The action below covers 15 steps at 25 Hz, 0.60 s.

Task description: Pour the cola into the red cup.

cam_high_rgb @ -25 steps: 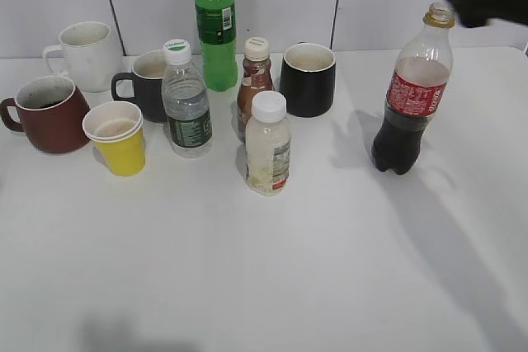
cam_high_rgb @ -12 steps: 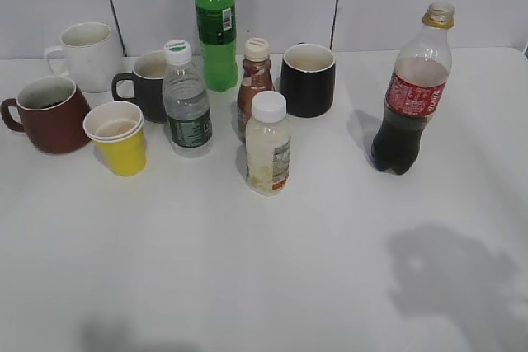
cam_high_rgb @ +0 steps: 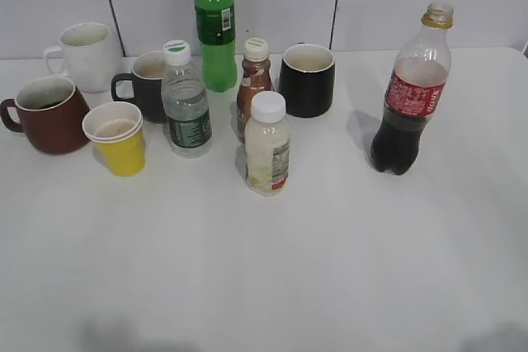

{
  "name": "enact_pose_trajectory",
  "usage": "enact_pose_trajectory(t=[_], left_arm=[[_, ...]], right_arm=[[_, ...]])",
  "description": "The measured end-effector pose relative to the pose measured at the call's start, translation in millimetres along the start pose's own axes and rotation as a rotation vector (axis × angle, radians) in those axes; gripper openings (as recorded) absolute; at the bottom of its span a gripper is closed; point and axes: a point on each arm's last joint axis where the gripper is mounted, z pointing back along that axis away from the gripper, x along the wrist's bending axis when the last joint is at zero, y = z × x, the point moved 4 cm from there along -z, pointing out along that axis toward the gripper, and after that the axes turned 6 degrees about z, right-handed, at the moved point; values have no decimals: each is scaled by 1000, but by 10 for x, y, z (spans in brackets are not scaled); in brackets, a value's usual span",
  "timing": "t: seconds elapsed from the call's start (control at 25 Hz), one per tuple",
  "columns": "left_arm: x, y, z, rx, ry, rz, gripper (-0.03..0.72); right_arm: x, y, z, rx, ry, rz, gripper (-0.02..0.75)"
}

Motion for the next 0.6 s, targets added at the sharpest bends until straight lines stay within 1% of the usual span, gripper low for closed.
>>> enact_pose_trajectory(t=[0.16,0.6], left_arm=[[-35,1,6,-8,28,-27,321],[-38,4,6,-8,31,-32,321]], right_arm=[[-2,3,-1,-78,13,4,596],[-1,-10,-30,-96,14,9,595]])
